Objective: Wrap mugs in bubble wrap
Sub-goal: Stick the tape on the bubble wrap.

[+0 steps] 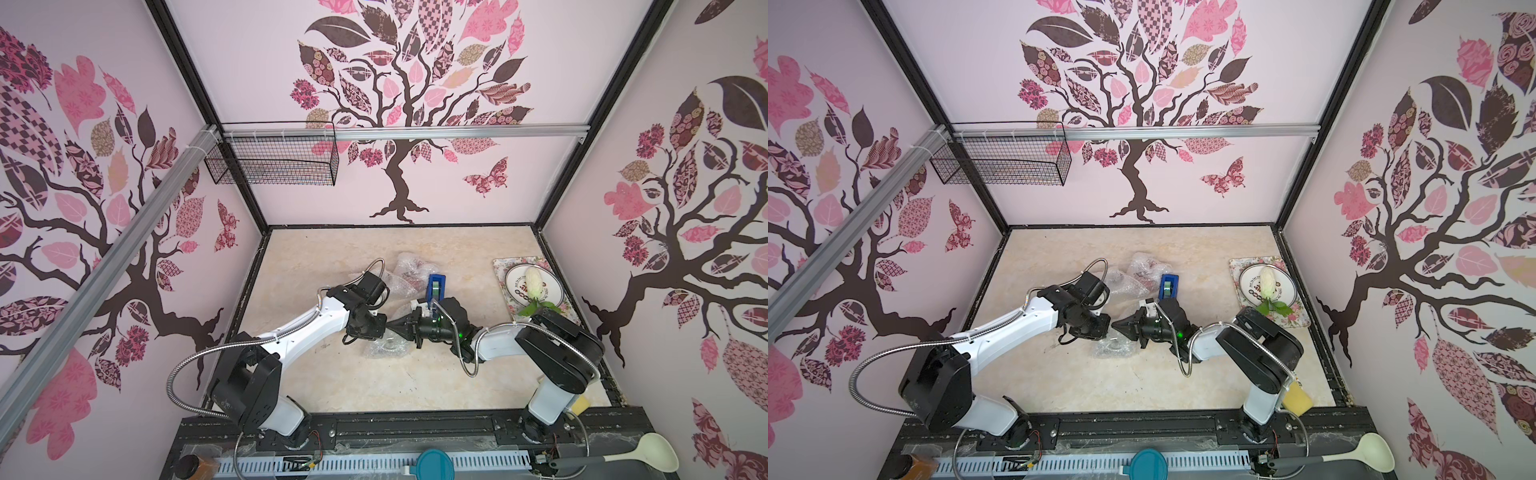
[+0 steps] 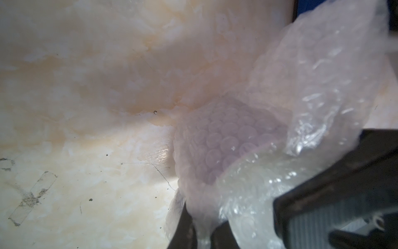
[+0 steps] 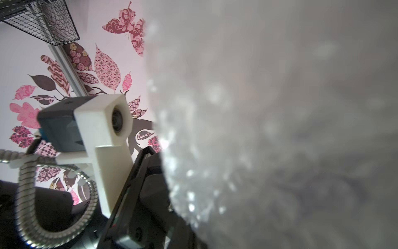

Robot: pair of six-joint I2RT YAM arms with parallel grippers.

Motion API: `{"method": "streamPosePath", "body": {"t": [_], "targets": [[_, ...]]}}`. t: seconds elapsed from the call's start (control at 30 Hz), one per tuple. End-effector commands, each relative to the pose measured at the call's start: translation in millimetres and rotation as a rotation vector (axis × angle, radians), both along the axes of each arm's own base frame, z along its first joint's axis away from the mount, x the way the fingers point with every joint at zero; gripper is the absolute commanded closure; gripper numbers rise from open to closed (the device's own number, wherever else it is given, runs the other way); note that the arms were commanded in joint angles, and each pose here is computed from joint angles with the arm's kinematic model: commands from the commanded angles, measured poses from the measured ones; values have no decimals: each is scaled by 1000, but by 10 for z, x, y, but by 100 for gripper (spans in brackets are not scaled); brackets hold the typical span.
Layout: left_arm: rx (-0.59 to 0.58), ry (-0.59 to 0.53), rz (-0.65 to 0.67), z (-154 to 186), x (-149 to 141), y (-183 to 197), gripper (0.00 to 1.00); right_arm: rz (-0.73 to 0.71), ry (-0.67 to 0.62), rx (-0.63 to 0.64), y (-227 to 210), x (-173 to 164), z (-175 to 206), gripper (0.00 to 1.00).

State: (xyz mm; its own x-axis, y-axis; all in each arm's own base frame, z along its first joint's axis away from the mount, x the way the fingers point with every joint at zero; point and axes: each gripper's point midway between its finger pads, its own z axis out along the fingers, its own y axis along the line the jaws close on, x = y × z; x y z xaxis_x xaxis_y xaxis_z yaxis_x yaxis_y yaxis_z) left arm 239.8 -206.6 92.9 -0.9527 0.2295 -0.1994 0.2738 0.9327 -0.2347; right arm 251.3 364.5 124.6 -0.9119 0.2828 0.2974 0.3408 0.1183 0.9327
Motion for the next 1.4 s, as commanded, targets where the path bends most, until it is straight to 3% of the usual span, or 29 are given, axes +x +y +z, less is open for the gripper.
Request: {"method": "streamPosePath", "body": {"t": [0.0,0.37,0.6,0.87,0.97,1.1,1.37], "targets": [[-68,-35,-29,127,4,-76,100,16,18,-100,-63,17,-262,100],[-83,-49,-20,139,-8,-70,100,68,-36,-345,-172,135,-595,100],[-113,-166,93,530,172,11,59,77,-50,-418,-297,56,-655,100],[-175,-212,155,929,162,35,48,79,-94,-403,-210,117,-467,100],[-280,-176,113,1051,71,-136,53,76,-98,-403,-212,116,-440,100],[-356,-60,35,921,-78,-348,77,79,-97,-394,-192,96,-425,100],[-341,-14,-30,682,-106,-568,93,78,-102,-390,-173,88,-394,100]]}}
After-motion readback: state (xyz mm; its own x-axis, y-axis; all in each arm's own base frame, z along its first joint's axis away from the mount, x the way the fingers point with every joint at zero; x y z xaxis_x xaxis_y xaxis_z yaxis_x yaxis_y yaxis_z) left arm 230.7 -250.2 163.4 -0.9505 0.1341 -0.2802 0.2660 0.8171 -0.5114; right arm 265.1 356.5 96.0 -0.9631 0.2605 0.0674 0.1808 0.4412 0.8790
